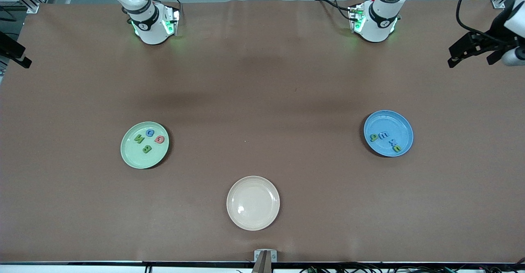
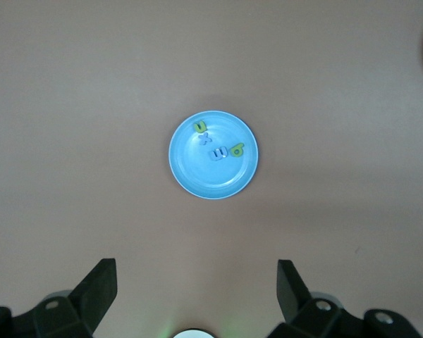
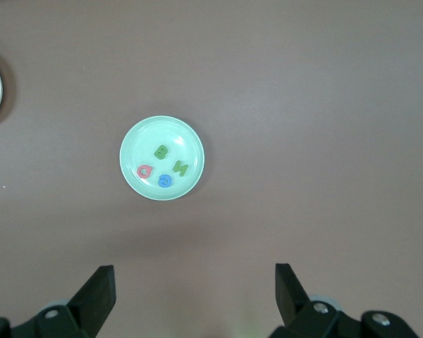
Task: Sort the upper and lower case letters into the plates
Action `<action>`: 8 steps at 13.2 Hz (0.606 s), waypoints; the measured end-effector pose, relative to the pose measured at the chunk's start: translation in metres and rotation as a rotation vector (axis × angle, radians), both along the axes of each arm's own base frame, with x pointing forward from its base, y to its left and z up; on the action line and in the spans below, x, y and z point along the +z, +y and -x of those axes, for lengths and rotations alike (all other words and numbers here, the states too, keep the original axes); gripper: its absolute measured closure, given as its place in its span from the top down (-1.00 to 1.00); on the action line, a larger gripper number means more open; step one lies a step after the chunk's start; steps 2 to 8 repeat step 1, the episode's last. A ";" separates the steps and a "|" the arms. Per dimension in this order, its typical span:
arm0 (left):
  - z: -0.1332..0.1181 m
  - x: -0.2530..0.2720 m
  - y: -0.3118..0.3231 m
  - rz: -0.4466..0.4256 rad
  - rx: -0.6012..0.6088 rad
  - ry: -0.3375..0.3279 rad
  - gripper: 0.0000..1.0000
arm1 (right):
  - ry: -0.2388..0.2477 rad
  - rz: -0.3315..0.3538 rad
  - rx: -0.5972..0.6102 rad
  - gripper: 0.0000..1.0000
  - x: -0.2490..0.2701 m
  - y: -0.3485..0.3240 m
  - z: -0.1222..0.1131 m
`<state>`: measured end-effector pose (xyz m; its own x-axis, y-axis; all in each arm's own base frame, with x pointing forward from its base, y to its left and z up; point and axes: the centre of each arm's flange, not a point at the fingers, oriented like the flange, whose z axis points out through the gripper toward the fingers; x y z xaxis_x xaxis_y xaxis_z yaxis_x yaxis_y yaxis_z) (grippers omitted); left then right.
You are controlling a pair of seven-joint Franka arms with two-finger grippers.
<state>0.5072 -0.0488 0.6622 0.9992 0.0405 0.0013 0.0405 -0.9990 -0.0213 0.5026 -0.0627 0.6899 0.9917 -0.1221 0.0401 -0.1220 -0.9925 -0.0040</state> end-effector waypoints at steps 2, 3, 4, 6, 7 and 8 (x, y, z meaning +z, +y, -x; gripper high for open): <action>0.000 -0.001 -0.004 0.000 -0.007 0.003 1.00 | 0.006 -0.002 0.000 1.00 -0.003 0.000 -0.002; 0.000 -0.001 -0.004 0.000 -0.007 0.003 1.00 | 0.006 -0.002 0.000 1.00 -0.003 0.000 -0.002; 0.000 -0.001 -0.004 0.000 -0.007 0.003 1.00 | 0.006 -0.002 0.000 1.00 -0.003 0.000 -0.002; 0.000 -0.001 -0.004 0.000 -0.007 0.003 1.00 | 0.006 -0.002 0.000 1.00 -0.003 0.000 -0.002; 0.000 -0.001 -0.004 0.000 -0.007 0.003 1.00 | 0.006 -0.002 0.000 1.00 -0.003 0.000 -0.002; 0.000 -0.001 -0.004 0.000 -0.007 0.003 1.00 | 0.006 -0.002 0.000 1.00 -0.003 0.000 -0.002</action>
